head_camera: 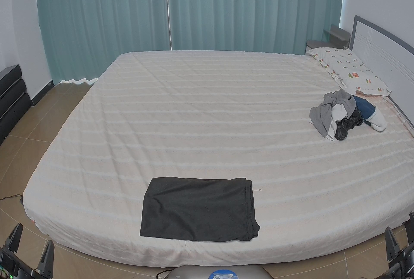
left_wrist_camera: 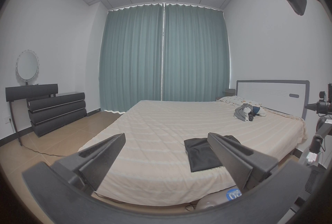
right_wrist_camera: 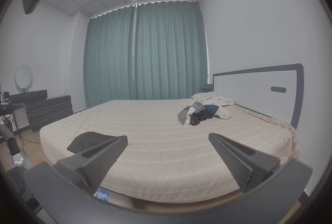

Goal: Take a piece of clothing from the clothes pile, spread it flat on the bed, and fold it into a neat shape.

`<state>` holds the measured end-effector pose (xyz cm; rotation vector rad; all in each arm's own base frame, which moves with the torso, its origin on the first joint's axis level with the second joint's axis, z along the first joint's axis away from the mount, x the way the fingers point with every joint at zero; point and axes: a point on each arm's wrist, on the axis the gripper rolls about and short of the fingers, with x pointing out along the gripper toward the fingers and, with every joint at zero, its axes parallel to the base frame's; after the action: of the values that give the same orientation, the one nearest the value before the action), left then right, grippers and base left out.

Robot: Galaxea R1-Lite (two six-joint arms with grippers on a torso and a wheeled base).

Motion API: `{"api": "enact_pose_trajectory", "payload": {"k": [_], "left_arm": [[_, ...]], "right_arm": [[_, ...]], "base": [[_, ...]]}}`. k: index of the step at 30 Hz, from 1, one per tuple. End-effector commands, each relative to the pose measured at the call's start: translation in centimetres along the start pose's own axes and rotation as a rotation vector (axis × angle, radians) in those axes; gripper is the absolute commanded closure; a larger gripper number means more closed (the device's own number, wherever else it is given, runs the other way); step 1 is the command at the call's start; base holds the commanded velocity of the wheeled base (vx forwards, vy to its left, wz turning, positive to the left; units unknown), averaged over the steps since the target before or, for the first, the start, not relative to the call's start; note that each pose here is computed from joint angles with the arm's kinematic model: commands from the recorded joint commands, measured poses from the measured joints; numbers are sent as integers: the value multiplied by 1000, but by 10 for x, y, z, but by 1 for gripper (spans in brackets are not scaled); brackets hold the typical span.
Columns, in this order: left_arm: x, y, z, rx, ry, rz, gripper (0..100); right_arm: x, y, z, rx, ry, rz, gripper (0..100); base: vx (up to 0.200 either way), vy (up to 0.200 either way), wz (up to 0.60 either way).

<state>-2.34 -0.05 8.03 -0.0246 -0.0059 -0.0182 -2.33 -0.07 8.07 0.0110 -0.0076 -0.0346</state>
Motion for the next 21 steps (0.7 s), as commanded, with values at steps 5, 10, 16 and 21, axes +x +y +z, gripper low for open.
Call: {"api": "enact_pose_trajectory", "payload": {"k": [5, 10, 16, 21], "left_arm": [[0, 0, -5, -11, 6, 1, 0], [0, 0, -4, 2, 5, 0, 0], [1, 0, -5, 12, 5, -2, 0], [0, 0, -4, 12, 3, -2, 0]], "right_arm": [[0, 0, -5, -5, 7, 5, 0], [0, 0, -5, 1, 6, 5, 0], [0, 0, -5, 1, 5, 12, 0], [0, 0, -5, 3, 5, 15, 0]], "base": [[0, 0, 0], [0, 0, 0], [0, 0, 0], [0, 0, 0]]}}
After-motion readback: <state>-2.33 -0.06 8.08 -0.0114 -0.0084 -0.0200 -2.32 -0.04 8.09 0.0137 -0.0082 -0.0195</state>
